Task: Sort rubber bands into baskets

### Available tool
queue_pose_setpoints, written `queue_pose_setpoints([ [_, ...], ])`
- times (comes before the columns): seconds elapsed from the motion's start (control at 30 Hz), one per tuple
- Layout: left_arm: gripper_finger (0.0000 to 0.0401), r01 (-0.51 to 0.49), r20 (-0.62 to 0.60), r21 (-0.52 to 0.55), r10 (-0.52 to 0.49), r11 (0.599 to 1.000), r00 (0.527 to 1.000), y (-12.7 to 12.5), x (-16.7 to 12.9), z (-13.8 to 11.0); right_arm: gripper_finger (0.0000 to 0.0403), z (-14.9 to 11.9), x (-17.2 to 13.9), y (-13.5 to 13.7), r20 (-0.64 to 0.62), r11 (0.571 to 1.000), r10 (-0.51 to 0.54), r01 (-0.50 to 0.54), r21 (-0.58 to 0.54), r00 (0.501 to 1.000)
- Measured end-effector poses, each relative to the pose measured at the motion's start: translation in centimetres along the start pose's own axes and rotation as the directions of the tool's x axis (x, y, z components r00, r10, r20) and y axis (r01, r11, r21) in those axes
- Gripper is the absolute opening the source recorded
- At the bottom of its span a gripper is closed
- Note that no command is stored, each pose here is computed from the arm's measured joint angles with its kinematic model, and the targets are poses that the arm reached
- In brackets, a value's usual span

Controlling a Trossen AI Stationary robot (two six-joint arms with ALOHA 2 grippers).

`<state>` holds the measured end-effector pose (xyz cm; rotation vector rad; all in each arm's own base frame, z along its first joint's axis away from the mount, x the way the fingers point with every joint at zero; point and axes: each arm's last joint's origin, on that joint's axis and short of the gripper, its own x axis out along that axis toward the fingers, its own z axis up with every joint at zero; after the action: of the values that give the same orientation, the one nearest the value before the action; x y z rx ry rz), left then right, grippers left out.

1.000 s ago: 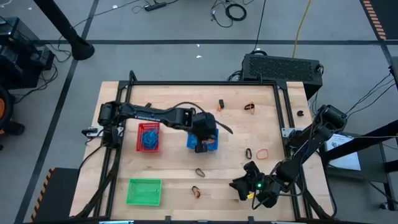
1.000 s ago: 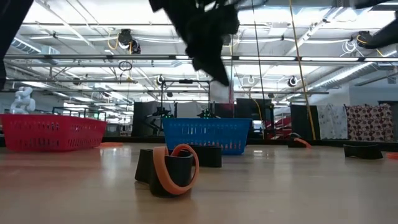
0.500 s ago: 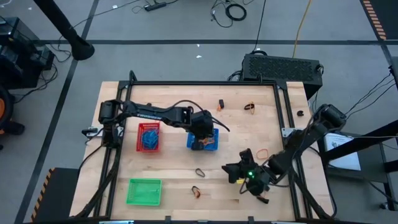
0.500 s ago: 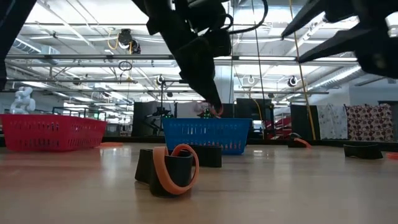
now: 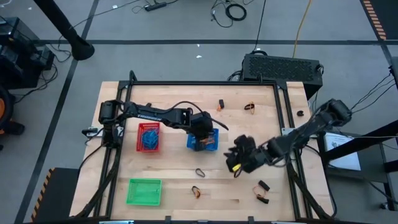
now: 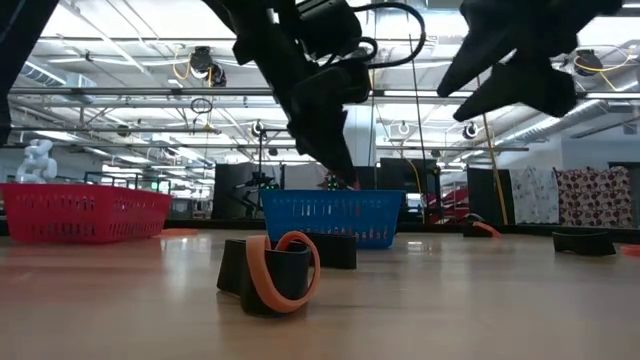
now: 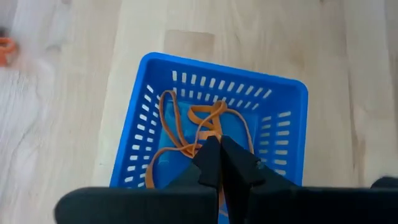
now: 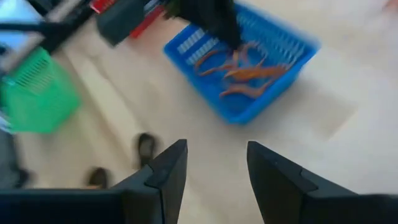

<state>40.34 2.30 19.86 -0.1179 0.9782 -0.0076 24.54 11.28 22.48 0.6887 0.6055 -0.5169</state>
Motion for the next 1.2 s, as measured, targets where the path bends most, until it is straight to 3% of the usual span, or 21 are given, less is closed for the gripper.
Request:
queue_pose_setpoints([
  [0.1, 0.0011, 0.0, 0.01, -0.083, 0.001, 0.997, 1.0, 0.0, 0.0, 0.1, 0.016, 1.6, -1.2, -1.2, 0.008, 0.985, -0.04, 0.041, -0.166, 0.999],
  [0.23, 0.0039, -0.037, 0.016, -0.195, 0.041, 0.98, 0.999, 0.0, 0.0, 0.1, 0.016, 3.1, -3.2, -2.8, 0.013, 0.927, -0.072, 0.072, -0.367, 0.997],
  [0.47, 0.0115, -0.06, 0.009, -0.387, 0.069, 0.92, 0.998, -0.1, 0.0, 0.1, 0.016, 4.2, -5.9, -4.9, -0.03, 0.822, -0.092, 0.059, -0.567, 0.995],
  [0.67, 0.014, -0.021, 0.057, -0.533, 0.06, 0.846, 0.997, -0.4, -0.8, 1.5, 0.016, 4.1, -6.7, -5.6, -0.103, 0.771, -0.099, 0.011, -0.637, 0.99],
  [0.93, 0.0141, 0.12, 0.203, -0.46, -0.028, 0.88, 0.979, -4.4, -3.1, 4.9, 0.016, 4.0, -6.7, -5.8, -0.118, 0.715, -0.118, 0.002, -0.699, 0.986],
  [1.07, 0.0141, 0.201, 0.3, -0.406, -0.078, 0.891, 0.951, -6.6, -3.3, 5.6, 0.016, 3.6, -6.9, -6.6, -0.209, 0.695, -0.171, -0.032, -0.718, 0.963],
  [1.2, 0.014, 0.216, 0.285, -0.498, -0.077, 0.84, 0.956, -8.0, -3.5, 5.2, 0.016, 3.3, -7.1, -7.4, -0.254, 0.709, -0.247, -0.005, -0.706, 0.935],
])
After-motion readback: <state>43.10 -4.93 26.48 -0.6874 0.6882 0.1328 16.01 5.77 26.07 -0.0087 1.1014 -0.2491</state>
